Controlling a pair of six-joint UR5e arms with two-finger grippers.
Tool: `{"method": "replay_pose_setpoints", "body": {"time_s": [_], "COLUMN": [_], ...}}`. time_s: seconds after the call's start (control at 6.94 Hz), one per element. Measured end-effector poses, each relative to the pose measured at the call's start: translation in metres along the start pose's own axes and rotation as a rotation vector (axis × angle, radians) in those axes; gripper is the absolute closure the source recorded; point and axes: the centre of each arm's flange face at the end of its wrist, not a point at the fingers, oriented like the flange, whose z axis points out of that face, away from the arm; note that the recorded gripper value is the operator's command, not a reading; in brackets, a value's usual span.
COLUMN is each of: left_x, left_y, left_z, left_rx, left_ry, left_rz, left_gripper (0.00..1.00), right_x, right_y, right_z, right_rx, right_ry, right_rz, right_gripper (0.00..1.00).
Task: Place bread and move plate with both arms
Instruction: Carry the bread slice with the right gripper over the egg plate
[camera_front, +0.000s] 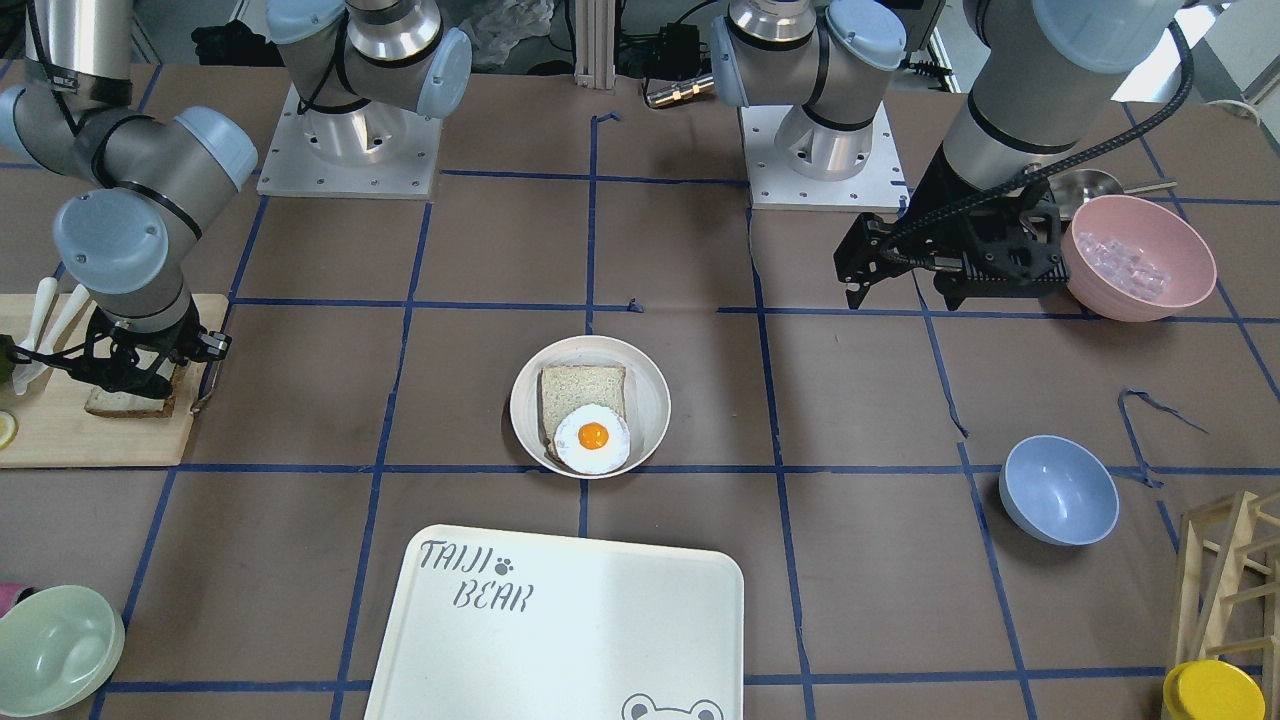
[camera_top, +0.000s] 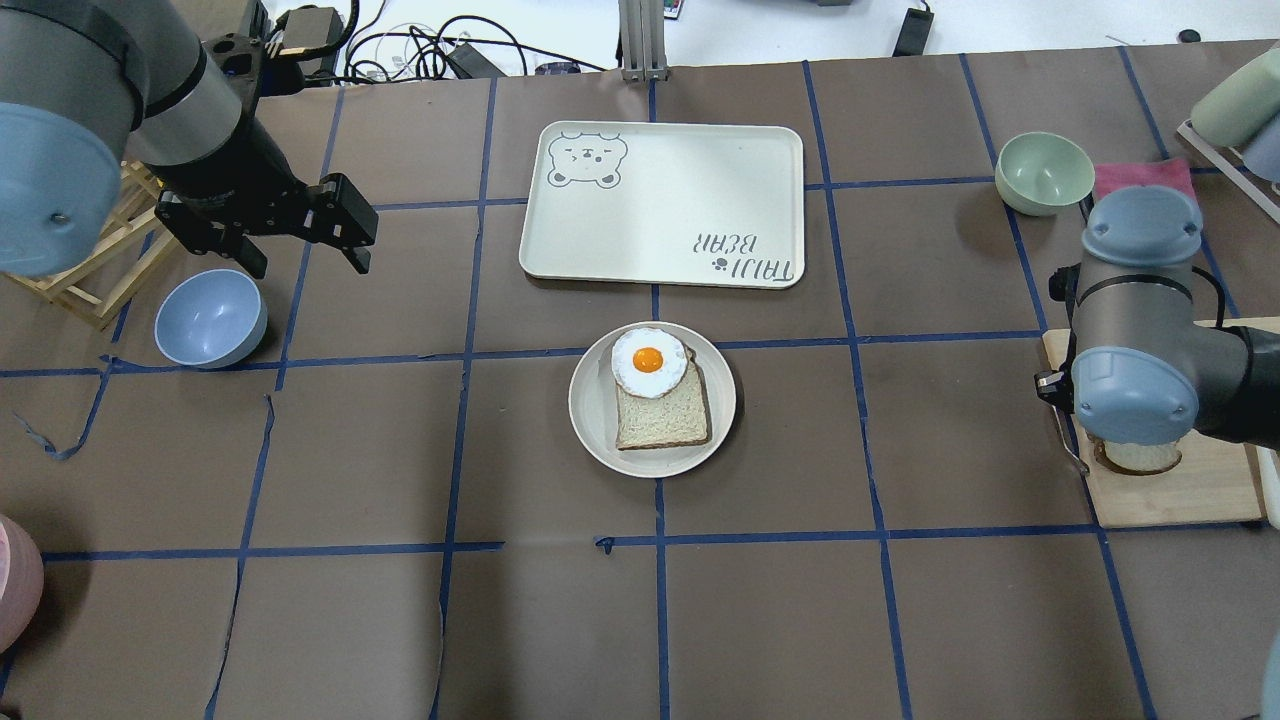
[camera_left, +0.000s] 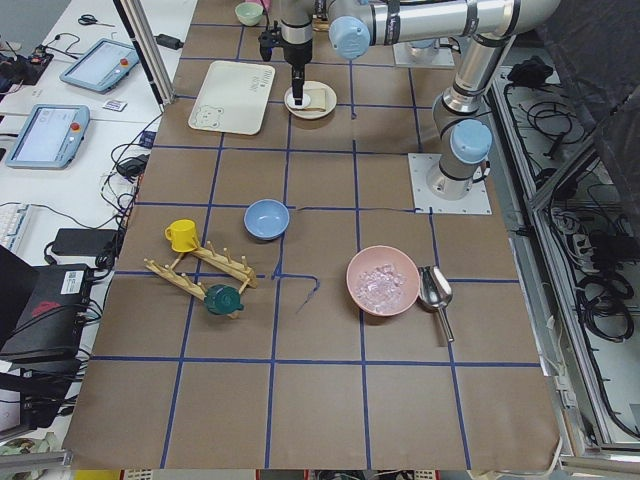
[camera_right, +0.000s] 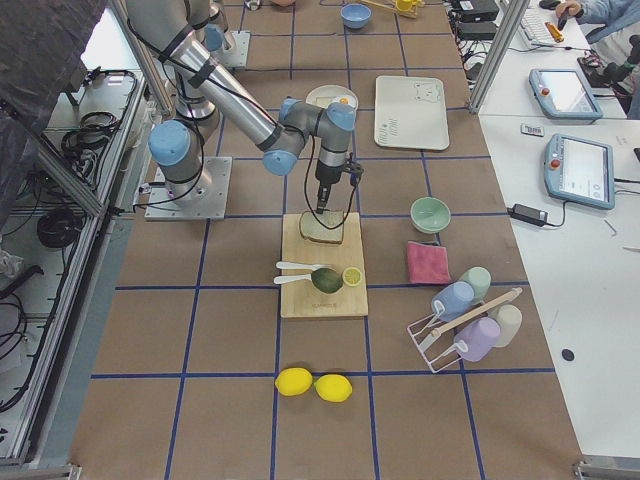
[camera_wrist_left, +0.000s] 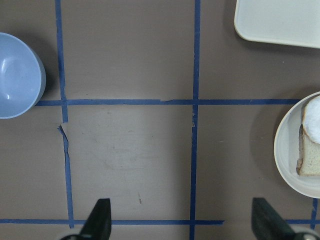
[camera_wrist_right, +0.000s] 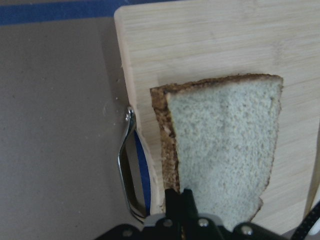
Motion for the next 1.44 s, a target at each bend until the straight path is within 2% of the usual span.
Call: {"method": "replay_pose_setpoints", "body": {"time_s": [0.29,0.58,0.86,1.15,1.44], "left_x": [0.000,0.000,0.000,0.000,0.000], "left_y": [0.000,0.000,0.000,0.001,0.001], "left_z": [0.000,0.000,0.001,0.001,0.001], "left_rx": [-0.001,-0.001,-0.004,-0.005,-0.005], "left_ry": [-0.001,-0.001,-0.002,-0.002,-0.002], "left_rz": [0.001,0.000,0.001,0.002,0.001], "left_gripper": [0.00,0.00,0.00,0.00,0.00], "right_x": [0.006,-0.006,-0.097,-0.209,-0.303], "right_y": [-0.002,-0.025,-0.032,-0.010,0.030], "right_z": [-0.050,-0.142,-0.228,-0.271,-0.281], "right_rx": [0.048,0.053,0.101,0.146,0.164], "right_ry": [-0.019,-0.062,-0.097,-0.165,-0.211], "right_rz": [-0.002,-0.020,-0.043,-0.095,-0.058], "right_gripper": [1.00,1.00,1.00,1.00,1.00]}}
